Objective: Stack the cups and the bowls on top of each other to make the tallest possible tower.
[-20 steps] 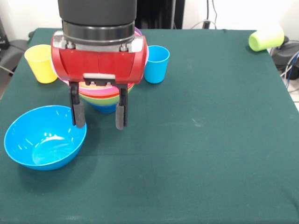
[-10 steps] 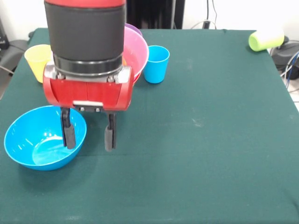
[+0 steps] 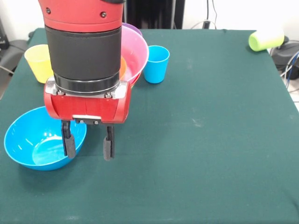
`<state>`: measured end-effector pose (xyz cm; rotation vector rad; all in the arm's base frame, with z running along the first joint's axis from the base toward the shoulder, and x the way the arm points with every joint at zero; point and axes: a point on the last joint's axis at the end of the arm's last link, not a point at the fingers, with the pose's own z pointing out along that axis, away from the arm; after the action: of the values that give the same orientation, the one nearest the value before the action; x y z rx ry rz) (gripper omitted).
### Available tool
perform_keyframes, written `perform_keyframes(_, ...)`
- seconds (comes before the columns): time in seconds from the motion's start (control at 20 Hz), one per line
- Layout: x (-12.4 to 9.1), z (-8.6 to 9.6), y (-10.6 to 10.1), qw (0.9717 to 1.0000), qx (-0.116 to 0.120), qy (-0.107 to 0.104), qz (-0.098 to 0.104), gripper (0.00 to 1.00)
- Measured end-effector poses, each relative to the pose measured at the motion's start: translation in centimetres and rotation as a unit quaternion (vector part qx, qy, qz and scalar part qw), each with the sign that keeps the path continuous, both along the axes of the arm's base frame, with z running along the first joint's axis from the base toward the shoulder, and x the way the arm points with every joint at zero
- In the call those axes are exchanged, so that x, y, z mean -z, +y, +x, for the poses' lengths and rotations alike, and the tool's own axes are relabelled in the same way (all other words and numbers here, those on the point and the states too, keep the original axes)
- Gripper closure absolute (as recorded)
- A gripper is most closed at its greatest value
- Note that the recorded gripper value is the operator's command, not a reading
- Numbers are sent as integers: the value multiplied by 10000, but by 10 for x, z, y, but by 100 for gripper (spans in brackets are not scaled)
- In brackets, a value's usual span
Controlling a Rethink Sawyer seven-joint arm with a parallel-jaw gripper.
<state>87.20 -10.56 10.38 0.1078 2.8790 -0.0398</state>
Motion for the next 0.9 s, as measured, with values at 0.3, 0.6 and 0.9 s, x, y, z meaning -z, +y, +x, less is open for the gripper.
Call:
perform_keyframes(0.3, -3, 3, -5, 10000, -31, -46, -42, 0)
perform_keyframes(0.6, -10, 7, -9, 9999, -61, -91, -87, 0)
perform_keyframes(0.9, -19, 13, -18, 9996, -162, -128, -170, 0)
